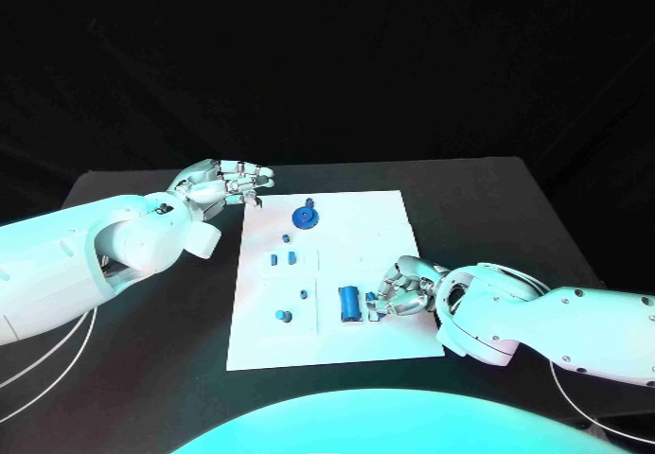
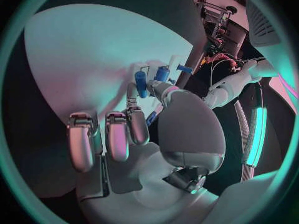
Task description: Assemble the parts on the task board
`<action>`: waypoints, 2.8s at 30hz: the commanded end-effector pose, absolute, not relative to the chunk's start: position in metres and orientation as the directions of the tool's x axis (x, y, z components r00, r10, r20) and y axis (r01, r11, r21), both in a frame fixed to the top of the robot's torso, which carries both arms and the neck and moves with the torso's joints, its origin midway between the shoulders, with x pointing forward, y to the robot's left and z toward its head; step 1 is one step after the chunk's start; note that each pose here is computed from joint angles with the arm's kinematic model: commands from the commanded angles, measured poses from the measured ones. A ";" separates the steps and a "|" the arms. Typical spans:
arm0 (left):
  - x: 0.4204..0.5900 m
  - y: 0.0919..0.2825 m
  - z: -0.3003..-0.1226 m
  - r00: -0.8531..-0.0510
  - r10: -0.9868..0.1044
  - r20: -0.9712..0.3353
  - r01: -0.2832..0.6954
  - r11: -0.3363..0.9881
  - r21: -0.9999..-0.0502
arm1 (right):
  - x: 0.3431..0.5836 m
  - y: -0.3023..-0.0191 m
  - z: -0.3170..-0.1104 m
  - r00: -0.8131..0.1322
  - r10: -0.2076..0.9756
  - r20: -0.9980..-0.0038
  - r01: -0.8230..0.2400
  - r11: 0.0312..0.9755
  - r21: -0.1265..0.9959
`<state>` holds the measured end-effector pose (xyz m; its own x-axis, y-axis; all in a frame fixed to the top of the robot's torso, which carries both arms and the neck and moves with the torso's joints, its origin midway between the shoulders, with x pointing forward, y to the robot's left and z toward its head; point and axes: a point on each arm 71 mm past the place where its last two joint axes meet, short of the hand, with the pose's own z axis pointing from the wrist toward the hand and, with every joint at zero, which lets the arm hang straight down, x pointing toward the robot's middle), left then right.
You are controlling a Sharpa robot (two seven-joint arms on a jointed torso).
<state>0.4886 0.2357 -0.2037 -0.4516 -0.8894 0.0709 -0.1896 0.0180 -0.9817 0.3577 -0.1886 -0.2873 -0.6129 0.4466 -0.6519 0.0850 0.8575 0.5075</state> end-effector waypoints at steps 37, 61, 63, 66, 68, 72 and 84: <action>0.488 0.235 -0.204 -0.466 -0.881 0.085 -0.205 0.014 -0.979 | 0.350 -0.187 -0.285 -0.628 0.415 -0.658 0.040 0.862 0.505; 0.488 0.237 -0.205 -0.462 -0.883 0.083 -0.210 0.018 -0.977 | 0.344 -0.193 -0.284 -0.668 0.379 -0.641 0.016 0.868 0.496; 0.488 0.237 -0.205 -0.462 -0.883 0.082 -0.211 0.019 -0.977 | 0.344 -0.194 -0.284 -0.667 0.380 -0.641 0.017 0.868 0.496; 0.488 0.237 -0.205 -0.463 -0.883 0.082 -0.212 0.020 -0.977 | 0.344 -0.195 -0.284 -0.667 0.380 -0.641 0.018 0.868 0.496; 0.488 0.237 -0.205 -0.463 -0.883 0.082 -0.213 0.021 -0.977 | 0.344 -0.196 -0.284 -0.668 0.380 -0.640 0.019 0.869 0.495; 0.488 0.237 -0.205 -0.463 -0.883 0.081 -0.213 0.022 -0.977 | 0.344 -0.197 -0.284 -0.668 0.379 -0.640 0.022 0.870 0.492; 0.488 0.236 -0.206 -0.465 -0.881 0.081 -0.214 0.024 -0.977 | 0.350 -0.200 -0.288 -0.662 0.382 -0.645 0.032 0.874 0.484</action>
